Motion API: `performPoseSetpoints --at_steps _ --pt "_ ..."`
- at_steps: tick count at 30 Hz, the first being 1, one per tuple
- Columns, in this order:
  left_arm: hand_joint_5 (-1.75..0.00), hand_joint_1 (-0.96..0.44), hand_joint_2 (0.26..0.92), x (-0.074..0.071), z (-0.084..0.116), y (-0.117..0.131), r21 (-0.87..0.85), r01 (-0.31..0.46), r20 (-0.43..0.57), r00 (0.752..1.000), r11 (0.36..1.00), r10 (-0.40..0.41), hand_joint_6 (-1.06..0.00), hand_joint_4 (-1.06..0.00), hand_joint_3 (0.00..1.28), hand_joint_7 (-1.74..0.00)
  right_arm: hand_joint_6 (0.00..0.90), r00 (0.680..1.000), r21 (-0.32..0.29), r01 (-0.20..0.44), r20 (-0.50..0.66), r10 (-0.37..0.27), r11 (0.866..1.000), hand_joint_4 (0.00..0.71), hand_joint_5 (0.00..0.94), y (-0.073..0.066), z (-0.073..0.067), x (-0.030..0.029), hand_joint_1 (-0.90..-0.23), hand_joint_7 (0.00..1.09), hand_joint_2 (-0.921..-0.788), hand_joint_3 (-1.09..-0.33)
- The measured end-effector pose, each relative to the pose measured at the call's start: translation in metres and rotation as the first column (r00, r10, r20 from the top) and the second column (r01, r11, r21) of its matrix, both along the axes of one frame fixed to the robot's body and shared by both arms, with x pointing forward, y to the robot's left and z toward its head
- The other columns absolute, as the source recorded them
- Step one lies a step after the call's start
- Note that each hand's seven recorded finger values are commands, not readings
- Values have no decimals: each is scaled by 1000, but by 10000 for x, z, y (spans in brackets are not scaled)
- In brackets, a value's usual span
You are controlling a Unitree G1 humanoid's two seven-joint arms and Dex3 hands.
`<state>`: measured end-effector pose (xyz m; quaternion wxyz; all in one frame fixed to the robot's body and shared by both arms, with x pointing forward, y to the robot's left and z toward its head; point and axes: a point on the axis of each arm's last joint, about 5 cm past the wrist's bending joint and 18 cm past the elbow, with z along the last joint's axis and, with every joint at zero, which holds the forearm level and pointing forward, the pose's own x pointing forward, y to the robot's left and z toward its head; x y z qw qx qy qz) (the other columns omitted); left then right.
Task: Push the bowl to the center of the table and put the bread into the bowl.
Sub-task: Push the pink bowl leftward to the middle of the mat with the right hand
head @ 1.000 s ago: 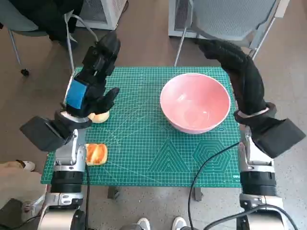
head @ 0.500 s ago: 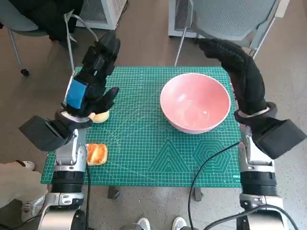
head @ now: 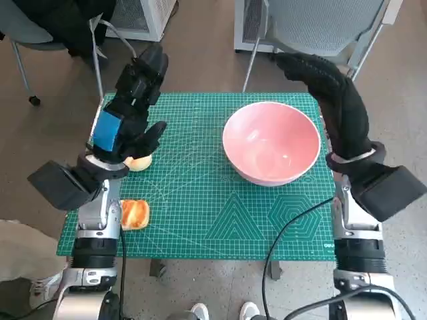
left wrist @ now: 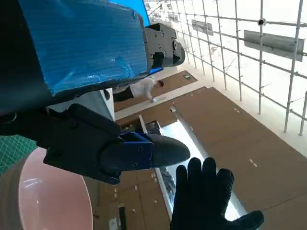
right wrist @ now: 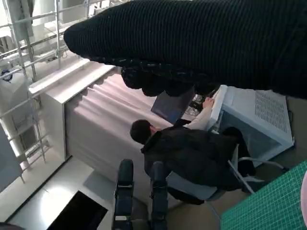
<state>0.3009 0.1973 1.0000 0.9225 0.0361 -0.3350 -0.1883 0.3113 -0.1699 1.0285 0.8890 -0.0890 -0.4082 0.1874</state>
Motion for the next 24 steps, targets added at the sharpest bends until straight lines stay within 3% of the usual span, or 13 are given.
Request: performPoseSetpoints --at_steps 7,16,24 --pt "0 -717 921 1 -2 -5 -3 2 -1 1000 1000 -2 -88 -54 431 -229 -1 1000 5 12 -14 -12 1000 123 2 -32 -32 13 -776 423 -921 -857" --pt "0 -715 921 1 -3 -5 -6 2 -1 1000 1000 -2 -88 -49 434 -225 -1 988 26 82 -133 -78 996 105 0 -247 -204 140 -767 349 -921 -872" --pt "0 -713 921 1 -3 -4 -7 1 -1 1000 1000 -1 -86 -45 437 -223 -1 951 67 189 -263 -165 980 72 0 -366 -312 250 -731 294 -921 -925"
